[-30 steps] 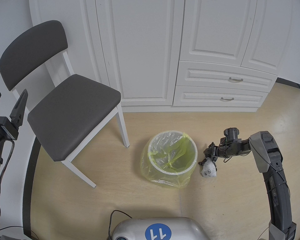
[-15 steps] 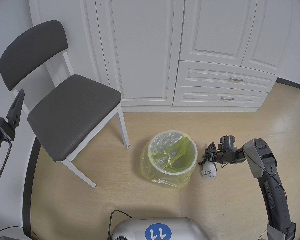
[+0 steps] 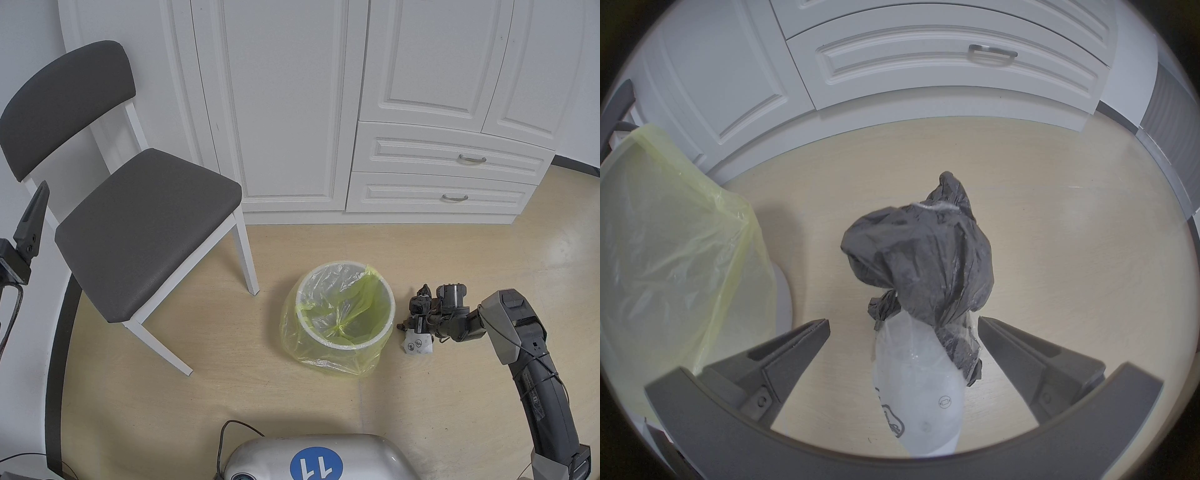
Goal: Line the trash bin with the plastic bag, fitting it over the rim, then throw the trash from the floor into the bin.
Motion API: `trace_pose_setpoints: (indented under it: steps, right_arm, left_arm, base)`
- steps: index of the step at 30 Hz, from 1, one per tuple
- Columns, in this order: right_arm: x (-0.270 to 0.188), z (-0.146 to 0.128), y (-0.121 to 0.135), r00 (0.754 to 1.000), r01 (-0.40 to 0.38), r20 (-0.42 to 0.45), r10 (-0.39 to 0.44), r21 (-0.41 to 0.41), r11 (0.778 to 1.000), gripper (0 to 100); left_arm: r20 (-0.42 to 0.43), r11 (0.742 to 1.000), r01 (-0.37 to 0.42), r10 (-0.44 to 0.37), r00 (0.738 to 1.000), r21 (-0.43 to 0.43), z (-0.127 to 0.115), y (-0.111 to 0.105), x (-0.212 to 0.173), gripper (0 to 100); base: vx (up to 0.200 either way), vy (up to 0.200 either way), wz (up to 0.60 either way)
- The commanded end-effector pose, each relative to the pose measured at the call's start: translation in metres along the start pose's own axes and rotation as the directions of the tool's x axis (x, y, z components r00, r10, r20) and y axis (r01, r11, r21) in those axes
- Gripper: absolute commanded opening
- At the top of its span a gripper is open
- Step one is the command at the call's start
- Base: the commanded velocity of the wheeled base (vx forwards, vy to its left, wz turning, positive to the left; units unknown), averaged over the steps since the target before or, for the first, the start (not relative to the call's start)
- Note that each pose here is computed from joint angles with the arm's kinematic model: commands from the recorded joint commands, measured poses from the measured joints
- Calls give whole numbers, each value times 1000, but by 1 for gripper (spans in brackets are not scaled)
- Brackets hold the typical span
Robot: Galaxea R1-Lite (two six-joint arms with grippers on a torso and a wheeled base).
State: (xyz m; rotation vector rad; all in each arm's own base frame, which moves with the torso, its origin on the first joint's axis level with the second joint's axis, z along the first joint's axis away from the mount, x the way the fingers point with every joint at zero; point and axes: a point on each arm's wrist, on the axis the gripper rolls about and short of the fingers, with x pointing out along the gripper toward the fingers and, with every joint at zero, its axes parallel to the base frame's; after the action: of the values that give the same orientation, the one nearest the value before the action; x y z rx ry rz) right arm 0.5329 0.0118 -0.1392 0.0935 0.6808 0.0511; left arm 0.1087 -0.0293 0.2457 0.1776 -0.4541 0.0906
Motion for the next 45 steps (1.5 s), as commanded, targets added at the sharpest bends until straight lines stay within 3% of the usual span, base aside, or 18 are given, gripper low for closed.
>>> trace_pose_setpoints:
  steps: [1, 8, 9, 18, 21, 25, 26, 27, 31, 32, 33, 37, 39, 41, 42, 45]
  right_arm:
    - [2, -5, 0, 1000, -1, -14, 1, 0, 1000, 100]
    - [1, -7, 0, 999, 2, -40, -3, -9, 1000, 100]
    - [1, -7, 0, 999, 2, -43, -3, -21, 1000, 0]
    - [1, -7, 0, 999, 1, -43, -3, -32, 999, 0]
    - [1, -7, -1, 998, 6, -58, -10, -80, 997, 0]
    - [-3, -15, -5, 976, 113, -156, -153, -241, 964, 0]
    - [-3, -15, -5, 976, 113, -156, -153, -241, 964, 0]
    - [-5, -18, -6, 961, 133, -193, -199, -306, 943, 0]
    - [-5, -19, -5, 956, 110, -206, -208, -405, 908, 0]
    - [-5, -19, -5, 956, 110, -206, -208, -405, 908, 0]
    - [-5, -18, -5, 956, 107, -196, -216, -455, 884, 0]
    - [-5, -10, -4, 968, 131, -131, -213, -460, 878, 0]
    - [-6, 9, -2, 979, 190, 24, -201, -451, 872, 0]
    - [-9, 12, -2, 977, 210, 73, -198, -454, 866, 0]
    - [-17, 21, -2, 972, 235, 137, -192, -477, 847, 0]
    - [-43, 38, -7, 958, 279, 217, -188, -555, 784, 0]
  left_arm:
    - [6, 1000, -3, 3, 1000, 5, 1, 1, -1, 100]
    - [3, 1000, -2, 2, 1000, 6, 1, 1, -1, 100]
    - [2, 1000, 0, 0, 1000, 7, 0, 1, -1, 100]
    - [2, 1000, -1, 1, 1000, 7, 0, 1, -2, 100]
    - [-4, 1000, -2, 2, 1000, 10, -1, 0, -1, 100]
    - [-6, 1000, 0, 0, 1000, 11, -1, 0, 0, 100]
    - [-6, 1000, 0, 0, 1000, 11, -1, 0, 0, 100]
    - [-3, 1000, -3, 3, 1000, 10, 0, 1, -1, 100]
    - [4, 1000, -6, 6, 1000, 8, 1, 1, -1, 100]
    - [4, 1000, -6, 6, 1000, 8, 1, 1, -1, 100]
    - [5, 1000, -7, 7, 1000, 7, 1, 2, -1, 100]
    - [4, 1000, -8, 8, 1000, 10, 1, 2, -1, 100]
    - [8, 1000, -9, 9, 1000, 9, 2, 2, -2, 100]
    - [13, 1000, -10, 10, 1000, 6, 3, 3, -3, 100]
    - [13, 1000, -11, 11, 1000, 6, 3, 3, -3, 100]
    - [14, 1000, -12, 12, 1000, 6, 3, 3, -2, 100]
  base:
    - [0, 0, 0]
    - [0, 0, 0]
    - [0, 0, 0]
    - [0, 0, 0]
    - [0, 0, 0]
    - [0, 0, 0]
    - [0, 0, 0]
    - [0, 0, 0]
    - [0, 0, 0]
    - [0, 0, 0]
    - [0, 0, 0]
    - [0, 0, 0]
    - [0, 0, 0]
    - [0, 0, 0]
    - [0, 0, 0]
    - [0, 0, 0]
